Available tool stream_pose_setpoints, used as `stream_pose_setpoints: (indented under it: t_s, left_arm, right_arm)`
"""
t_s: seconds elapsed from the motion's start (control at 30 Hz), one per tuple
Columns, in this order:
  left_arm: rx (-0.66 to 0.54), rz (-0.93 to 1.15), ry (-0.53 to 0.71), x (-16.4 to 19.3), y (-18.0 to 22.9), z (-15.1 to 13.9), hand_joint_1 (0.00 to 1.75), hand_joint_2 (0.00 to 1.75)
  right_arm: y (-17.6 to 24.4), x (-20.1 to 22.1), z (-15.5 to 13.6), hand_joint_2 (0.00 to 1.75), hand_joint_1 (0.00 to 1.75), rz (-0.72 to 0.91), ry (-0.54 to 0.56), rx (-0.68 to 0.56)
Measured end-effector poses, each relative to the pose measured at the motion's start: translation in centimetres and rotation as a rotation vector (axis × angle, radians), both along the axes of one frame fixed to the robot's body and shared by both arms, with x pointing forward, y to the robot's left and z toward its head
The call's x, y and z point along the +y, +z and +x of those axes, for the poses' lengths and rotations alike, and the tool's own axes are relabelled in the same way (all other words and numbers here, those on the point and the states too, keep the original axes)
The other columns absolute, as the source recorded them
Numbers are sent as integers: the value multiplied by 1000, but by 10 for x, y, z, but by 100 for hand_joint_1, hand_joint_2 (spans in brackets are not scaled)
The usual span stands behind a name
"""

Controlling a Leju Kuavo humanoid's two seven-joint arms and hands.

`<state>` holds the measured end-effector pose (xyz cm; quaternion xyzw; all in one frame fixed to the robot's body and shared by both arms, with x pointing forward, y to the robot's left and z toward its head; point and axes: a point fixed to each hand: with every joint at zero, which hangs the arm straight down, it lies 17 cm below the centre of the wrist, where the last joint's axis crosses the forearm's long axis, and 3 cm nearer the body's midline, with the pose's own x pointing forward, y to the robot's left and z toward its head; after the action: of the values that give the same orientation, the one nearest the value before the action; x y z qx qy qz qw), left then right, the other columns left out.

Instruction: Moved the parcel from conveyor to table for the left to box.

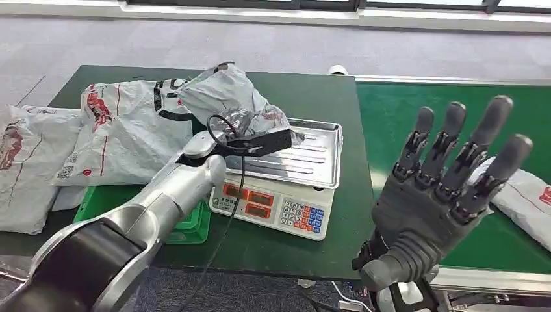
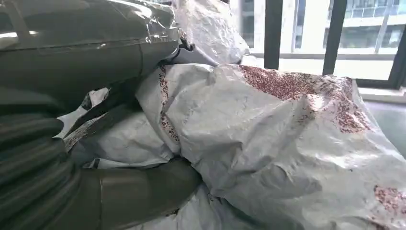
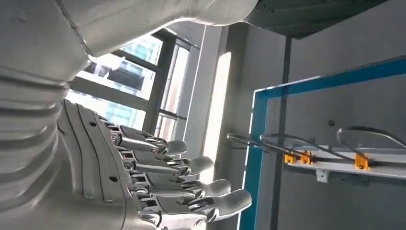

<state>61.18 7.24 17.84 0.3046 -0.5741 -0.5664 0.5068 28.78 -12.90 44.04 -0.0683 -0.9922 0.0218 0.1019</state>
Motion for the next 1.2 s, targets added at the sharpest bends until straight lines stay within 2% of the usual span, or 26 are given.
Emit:
stream_pose_setpoints:
  t_s: [0.1, 0.27, 0.53, 0.57, 0.63, 0.7, 0.87, 1.0, 1.07, 1.2]
  left_arm:
    - [-45, -10, 19, 13, 12, 8, 175, 175]
    - [-197, -6, 97, 54, 56, 32, 175, 175]
    - [-228, 14, 130, 76, 65, 39, 175, 175]
    - [-282, 42, 176, 89, 73, 42, 175, 175]
    - [-491, 73, 277, 120, 112, 45, 175, 175]
    - [-604, 83, 304, 145, 139, 46, 175, 175]
    - [-665, 117, 384, 188, 151, 46, 175, 175]
    - [-710, 150, 498, 239, 157, 42, 175, 175]
    - [-693, 167, 563, 268, 150, 39, 175, 175]
    - [-571, 199, 692, 322, 100, 27, 175, 175]
  right_arm:
    - [-1, 0, 2, 175, 0, 0, -2, 5]
    - [-3, -4, 5, 175, 0, 1, -16, 12]
    - [-3, -5, 6, 175, 0, 1, -17, 13]
    - [-3, -6, 6, 175, 0, 7, -24, 12]
    - [-4, -9, 7, 175, 0, 21, -44, 13]
    - [-5, -11, 9, 175, 0, 28, -58, 17]
    - [-8, -13, 11, 175, 0, 34, -74, 24]
    - [-16, -21, 12, 175, 0, 55, -121, 33]
    - [-22, -25, 11, 175, 0, 57, -143, 42]
    - [-33, -30, 18, 175, 0, 51, -158, 65]
